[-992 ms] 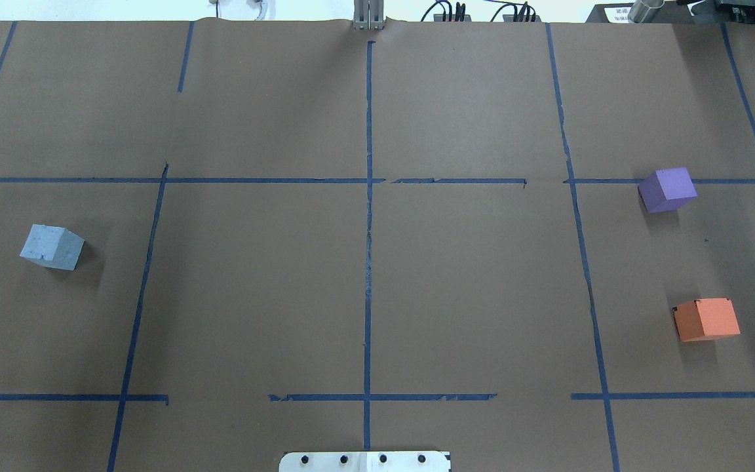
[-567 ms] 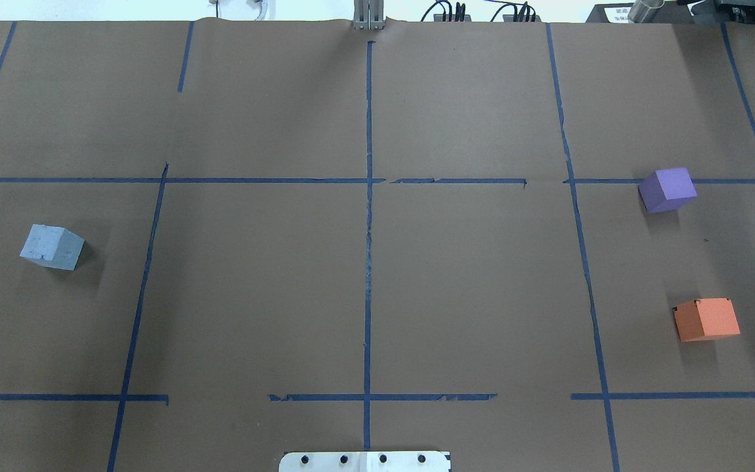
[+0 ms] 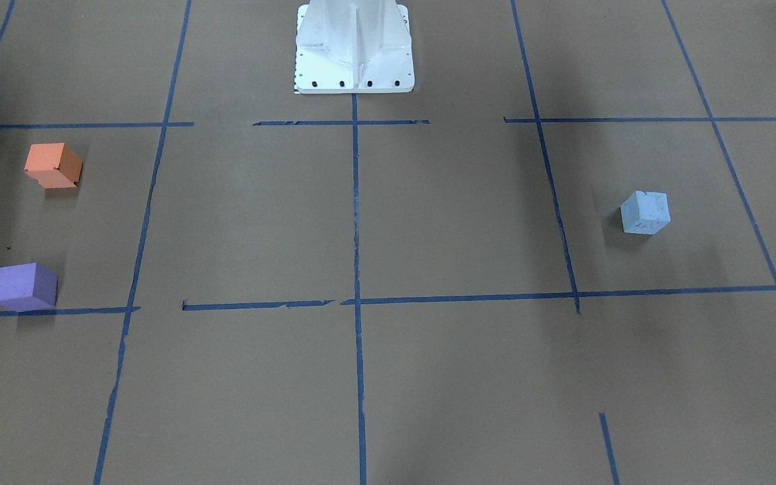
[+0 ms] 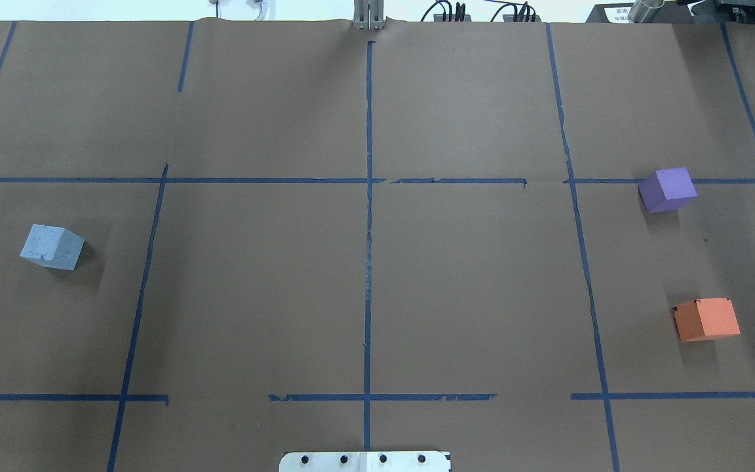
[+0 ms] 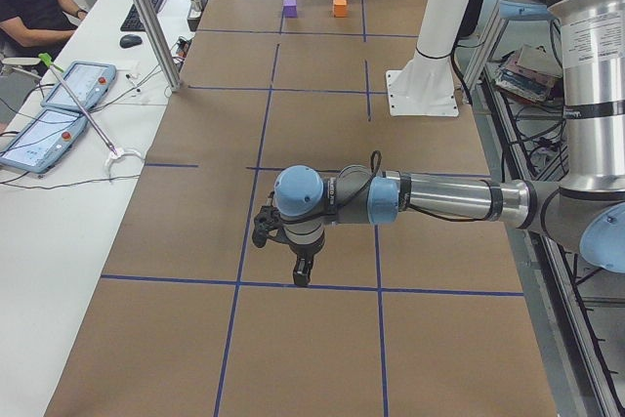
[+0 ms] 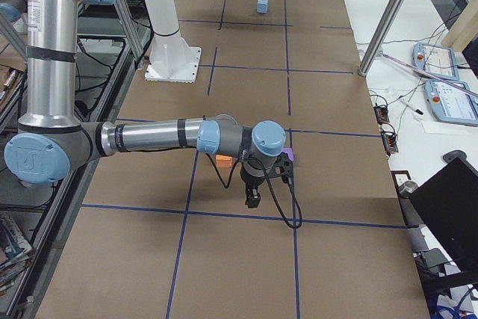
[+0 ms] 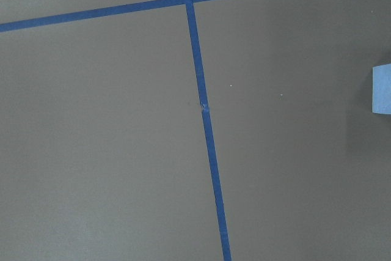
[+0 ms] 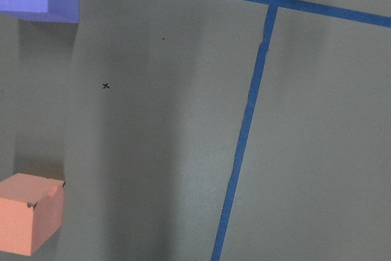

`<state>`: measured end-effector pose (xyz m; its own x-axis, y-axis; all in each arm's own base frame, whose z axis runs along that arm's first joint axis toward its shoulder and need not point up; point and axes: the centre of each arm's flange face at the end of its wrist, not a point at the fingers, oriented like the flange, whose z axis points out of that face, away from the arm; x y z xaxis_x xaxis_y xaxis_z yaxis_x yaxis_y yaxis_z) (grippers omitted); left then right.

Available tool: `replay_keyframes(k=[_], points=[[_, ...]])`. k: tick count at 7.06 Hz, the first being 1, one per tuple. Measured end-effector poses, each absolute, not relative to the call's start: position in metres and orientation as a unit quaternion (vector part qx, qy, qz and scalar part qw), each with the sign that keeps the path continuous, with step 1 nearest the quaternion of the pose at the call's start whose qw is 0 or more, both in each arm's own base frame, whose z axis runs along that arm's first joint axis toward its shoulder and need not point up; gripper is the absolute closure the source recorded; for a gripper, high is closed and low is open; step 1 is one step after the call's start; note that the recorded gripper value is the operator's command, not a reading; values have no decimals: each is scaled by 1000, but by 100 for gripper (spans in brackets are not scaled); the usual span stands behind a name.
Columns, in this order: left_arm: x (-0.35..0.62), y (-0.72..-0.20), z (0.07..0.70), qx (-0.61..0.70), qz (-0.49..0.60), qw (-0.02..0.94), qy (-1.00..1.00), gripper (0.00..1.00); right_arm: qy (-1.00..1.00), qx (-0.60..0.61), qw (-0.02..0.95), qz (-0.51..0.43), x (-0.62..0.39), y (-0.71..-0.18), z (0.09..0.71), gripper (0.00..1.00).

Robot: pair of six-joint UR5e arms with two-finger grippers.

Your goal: Place blue block between orange and purple blocks

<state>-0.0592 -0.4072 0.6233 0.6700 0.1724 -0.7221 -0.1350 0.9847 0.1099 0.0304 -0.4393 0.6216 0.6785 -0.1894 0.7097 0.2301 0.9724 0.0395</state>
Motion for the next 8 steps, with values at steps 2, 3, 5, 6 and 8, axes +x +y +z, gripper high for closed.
replay_keyframes(k=[2,3,5,6,8], points=[[-47,-412,637,38,101,904,413,0,-384,-25,916,-115,30,-441,620,0],[-31,-419,640,46,112,897,425,0,-384,-24,916,-115,30,-441,619,0],[25,-445,616,36,89,893,440,0,-384,-20,916,-117,30,-442,618,0],[63,-460,594,27,74,891,448,0,-384,-18,916,-117,30,-442,618,0],[154,-479,554,10,62,899,433,0,-384,-17,915,-118,30,-443,619,0]])
